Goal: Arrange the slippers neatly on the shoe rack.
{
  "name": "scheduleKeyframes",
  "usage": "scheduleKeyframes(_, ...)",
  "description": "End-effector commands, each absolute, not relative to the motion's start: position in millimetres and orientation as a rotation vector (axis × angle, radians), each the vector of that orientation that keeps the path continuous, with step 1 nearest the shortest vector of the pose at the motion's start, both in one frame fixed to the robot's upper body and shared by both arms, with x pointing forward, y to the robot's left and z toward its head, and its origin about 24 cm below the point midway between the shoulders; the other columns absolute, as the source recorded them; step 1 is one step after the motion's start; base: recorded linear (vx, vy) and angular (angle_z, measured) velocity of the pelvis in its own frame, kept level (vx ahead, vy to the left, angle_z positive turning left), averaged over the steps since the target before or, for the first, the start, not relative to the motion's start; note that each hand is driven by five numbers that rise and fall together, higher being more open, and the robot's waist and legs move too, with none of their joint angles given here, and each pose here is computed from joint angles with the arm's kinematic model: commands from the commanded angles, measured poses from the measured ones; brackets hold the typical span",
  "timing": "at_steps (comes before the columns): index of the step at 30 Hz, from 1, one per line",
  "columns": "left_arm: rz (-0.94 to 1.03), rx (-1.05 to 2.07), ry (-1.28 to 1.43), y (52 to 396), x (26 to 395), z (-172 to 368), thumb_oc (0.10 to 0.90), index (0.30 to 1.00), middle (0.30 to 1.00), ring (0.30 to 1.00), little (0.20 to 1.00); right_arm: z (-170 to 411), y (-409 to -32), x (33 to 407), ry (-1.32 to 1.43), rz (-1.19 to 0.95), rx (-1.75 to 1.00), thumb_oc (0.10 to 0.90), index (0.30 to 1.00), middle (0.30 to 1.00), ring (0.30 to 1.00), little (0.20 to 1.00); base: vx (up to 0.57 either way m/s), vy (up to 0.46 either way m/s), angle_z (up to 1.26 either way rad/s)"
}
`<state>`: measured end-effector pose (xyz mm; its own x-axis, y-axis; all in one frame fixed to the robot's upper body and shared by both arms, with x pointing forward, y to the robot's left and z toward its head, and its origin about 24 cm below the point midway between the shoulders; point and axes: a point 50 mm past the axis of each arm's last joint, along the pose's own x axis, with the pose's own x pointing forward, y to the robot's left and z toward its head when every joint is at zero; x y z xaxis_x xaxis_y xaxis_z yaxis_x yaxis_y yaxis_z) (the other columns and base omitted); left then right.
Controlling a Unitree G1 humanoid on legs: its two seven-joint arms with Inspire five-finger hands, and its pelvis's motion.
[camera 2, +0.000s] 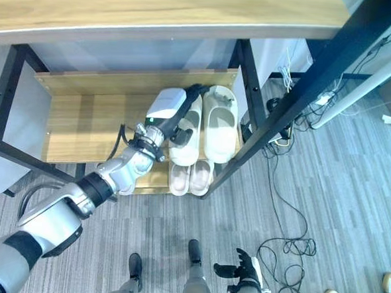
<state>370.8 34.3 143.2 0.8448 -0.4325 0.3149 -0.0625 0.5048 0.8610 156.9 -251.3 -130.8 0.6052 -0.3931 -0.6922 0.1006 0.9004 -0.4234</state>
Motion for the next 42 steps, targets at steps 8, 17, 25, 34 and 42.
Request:
scheduleKeyframes(8,-0.204,0.809,-0.667,35,370,182,0.8,0.9,0.9,0.9,0.9,-144,-266,111,1.022,-0.361,-0.348,0.8,0.9,0.9,0.9,0.9,0.0,-0.009,0.04)
scheduleKeyframes(17,-0.147,0.69,-0.673,62,365,188,0.8,0.9,0.9,0.9,0.9,-151,-257,96,1.073,-0.334,-0.322,0.8,0.9,0.9,0.9,0.9,0.03,-0.018,0.03)
scheduleKeyframes(25,-0.166,0.693,-0.498,83,363,145,0.8,0.9,0.9,0.9,0.9,-153,-252,95,1.082,-0.33,-0.296,0.8,0.9,0.9,0.9,0.9,0.02,-0.007,-0.01)
scheduleKeyframes(34,-0.215,0.696,-0.379,82,358,112,0.8,0.9,0.9,0.9,0.9,-155,-250,90,1.095,-0.321,-0.297,0.8,0.9,0.9,0.9,0.9,0.0,0.0,0.0)
scheduleKeyframes(42,-0.262,0.686,-0.356,67,354,103,0.8,0.9,0.9,0.9,0.9,-153,-250,96,1.076,-0.31,-0.31,0.8,0.9,0.9,0.9,0.9,0.0,0.0,0.0)
